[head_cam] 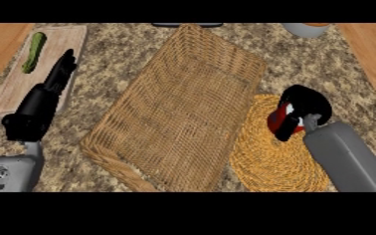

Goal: Pick the can from the placemat and place it in the basket

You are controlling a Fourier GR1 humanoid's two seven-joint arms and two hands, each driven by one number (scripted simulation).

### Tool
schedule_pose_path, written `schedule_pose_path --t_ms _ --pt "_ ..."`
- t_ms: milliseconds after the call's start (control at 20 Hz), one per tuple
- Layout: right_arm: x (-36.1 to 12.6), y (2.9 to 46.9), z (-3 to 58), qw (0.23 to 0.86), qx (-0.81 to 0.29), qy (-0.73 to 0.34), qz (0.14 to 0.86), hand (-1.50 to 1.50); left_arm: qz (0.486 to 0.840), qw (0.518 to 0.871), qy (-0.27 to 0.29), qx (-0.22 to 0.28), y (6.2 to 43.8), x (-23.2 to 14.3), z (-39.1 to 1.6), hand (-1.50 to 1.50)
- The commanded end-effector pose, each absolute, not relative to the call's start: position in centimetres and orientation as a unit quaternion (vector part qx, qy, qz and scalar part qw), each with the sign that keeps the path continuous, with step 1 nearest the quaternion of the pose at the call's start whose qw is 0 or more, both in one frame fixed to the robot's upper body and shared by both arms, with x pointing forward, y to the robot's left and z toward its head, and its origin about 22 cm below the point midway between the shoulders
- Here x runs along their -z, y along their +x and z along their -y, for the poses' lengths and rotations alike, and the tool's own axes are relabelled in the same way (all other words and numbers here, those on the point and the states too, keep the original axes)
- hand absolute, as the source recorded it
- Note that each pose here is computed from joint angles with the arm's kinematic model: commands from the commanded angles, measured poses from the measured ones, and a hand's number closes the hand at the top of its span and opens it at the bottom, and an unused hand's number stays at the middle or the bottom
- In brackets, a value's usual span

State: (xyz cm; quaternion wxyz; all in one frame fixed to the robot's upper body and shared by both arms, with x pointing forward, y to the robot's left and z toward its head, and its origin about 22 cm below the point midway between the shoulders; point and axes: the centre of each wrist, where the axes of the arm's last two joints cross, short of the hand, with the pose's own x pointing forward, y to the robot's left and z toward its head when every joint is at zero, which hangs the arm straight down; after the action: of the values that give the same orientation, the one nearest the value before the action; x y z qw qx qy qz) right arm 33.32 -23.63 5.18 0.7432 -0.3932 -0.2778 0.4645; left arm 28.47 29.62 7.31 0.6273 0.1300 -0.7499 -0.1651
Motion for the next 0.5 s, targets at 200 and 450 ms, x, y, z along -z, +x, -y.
schedule_pose_path --t_ms 200,450 --pt "-3.3 22.4 26.6 0.686 -0.429 -0.499 0.311 1.5 0.744 0.633 0.152 0.151 26.8 -6.6 -30.6 0.0" --pt "-9.4 21.1 26.9 0.636 -0.31 -0.56 0.431 1.5 0.742 0.636 0.148 0.153 27.1 -6.5 -30.9 0.0"
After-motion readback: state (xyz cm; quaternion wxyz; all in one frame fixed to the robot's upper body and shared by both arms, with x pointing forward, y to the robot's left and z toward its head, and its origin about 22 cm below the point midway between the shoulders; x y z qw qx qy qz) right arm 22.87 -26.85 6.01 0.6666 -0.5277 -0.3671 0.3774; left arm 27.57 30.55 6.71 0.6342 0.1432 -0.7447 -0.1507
